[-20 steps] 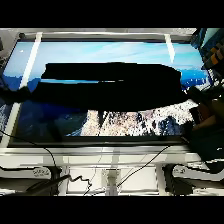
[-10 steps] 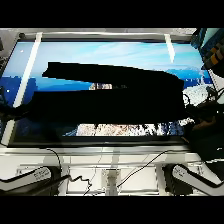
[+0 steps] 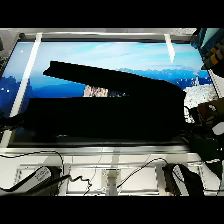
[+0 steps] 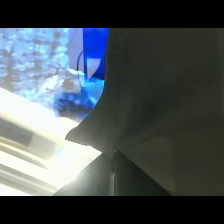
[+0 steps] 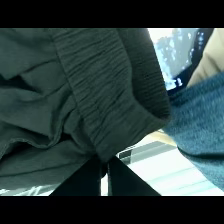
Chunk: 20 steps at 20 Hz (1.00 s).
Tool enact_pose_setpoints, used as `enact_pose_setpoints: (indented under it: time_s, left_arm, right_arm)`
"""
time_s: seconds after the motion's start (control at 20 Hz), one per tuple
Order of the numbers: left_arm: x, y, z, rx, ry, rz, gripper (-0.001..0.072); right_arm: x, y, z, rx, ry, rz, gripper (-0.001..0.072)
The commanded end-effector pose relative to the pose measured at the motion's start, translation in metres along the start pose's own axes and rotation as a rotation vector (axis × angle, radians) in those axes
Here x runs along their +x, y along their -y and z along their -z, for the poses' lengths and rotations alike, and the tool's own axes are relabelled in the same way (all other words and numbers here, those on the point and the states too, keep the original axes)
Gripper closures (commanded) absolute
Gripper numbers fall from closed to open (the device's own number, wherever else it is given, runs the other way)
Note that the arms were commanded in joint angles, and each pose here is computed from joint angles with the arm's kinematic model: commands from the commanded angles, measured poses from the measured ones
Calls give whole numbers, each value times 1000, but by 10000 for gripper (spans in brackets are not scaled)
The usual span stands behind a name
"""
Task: Fold the clothes and pants, and hang the long-sleeved shirts on hangers.
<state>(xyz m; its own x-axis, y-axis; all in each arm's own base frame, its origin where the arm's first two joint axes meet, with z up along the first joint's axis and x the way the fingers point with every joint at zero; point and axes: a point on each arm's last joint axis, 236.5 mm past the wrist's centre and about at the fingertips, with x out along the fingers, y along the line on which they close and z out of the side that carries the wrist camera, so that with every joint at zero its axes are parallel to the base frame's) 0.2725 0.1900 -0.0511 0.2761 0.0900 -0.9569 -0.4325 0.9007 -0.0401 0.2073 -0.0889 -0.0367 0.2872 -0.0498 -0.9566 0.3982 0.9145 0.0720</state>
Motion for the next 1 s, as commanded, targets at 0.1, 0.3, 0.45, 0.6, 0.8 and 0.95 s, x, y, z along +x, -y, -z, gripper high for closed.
enact_pose_setpoints:
  time_s: [0.1,0.3,0.45,0.6,0.8,0.95]
  left_arm:
    - [-3,14,-19,-62,86,65,-13]
    - [-16,14,-41,-61,142,65,12]
    - [-30,22,-60,-88,196,104,12]
    - [-42,42,-78,-156,251,205,12]
    - [-46,44,-90,-186,300,226,12]
    - [-46,44,-92,-187,307,223,12]
  right_arm:
    - [-18,4,-46,-5,240,25,184]
    - [-34,10,-111,22,361,37,273]
    - [-8,11,-153,32,269,16,283]
    - [25,-6,-196,44,169,-101,345]
    - [42,-33,-215,78,-1,-497,367]
    - [65,6,-210,164,-36,-504,198]
